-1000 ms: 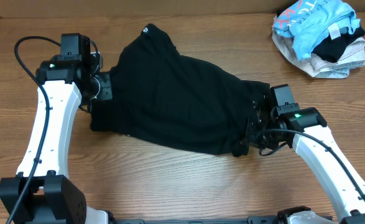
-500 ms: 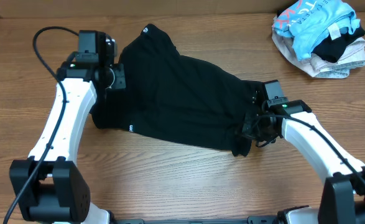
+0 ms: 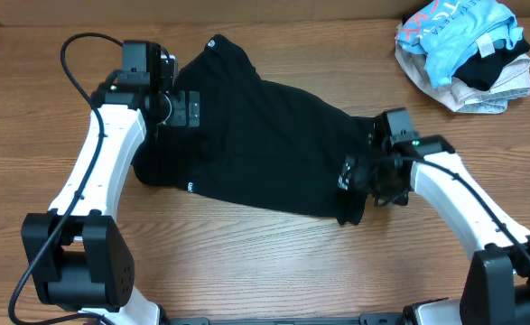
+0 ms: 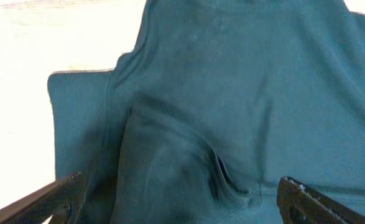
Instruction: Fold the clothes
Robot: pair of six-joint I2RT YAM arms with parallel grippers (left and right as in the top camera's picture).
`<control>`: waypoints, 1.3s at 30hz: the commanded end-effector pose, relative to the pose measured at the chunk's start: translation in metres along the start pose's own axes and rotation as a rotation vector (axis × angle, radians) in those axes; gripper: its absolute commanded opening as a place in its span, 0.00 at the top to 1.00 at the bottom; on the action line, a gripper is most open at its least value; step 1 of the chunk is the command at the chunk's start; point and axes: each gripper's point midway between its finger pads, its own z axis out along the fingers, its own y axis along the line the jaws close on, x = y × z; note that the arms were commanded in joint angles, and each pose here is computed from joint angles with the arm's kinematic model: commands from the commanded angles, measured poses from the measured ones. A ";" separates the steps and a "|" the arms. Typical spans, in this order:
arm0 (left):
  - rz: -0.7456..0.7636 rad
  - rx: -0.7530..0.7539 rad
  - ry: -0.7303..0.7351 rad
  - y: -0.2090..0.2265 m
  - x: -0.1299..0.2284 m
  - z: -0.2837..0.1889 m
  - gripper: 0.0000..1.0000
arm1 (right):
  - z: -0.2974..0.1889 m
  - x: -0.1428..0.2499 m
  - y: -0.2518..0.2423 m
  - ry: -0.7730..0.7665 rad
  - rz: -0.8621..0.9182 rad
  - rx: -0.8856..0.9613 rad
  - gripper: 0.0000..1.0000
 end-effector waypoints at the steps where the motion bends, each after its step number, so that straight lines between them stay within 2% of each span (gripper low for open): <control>1: 0.029 0.038 -0.018 -0.008 -0.015 -0.018 0.00 | -0.029 -0.028 0.021 -0.079 -0.085 -0.048 0.00; 5: 0.041 0.054 0.069 -0.010 0.005 -0.005 0.00 | -0.039 -0.033 0.035 -0.090 -0.129 -0.104 0.00; 12: 0.092 0.022 0.184 -0.002 0.028 0.061 0.00 | -0.040 -0.037 0.037 -0.109 -0.136 -0.114 0.00; 20: -0.061 -0.098 0.294 0.019 0.057 0.103 0.00 | -0.040 -0.036 0.037 -0.105 -0.135 -0.113 0.00; 24: -0.156 -0.140 0.393 0.026 0.083 0.112 0.00 | -0.040 -0.036 0.037 -0.106 -0.136 -0.113 0.00; 30: -0.187 -0.172 0.568 0.030 0.126 0.111 0.00 | -0.040 -0.036 0.037 -0.106 -0.139 -0.113 0.00; 39: -0.193 -0.223 0.814 0.036 0.189 0.085 0.00 | -0.040 -0.036 0.036 -0.106 -0.143 -0.109 0.00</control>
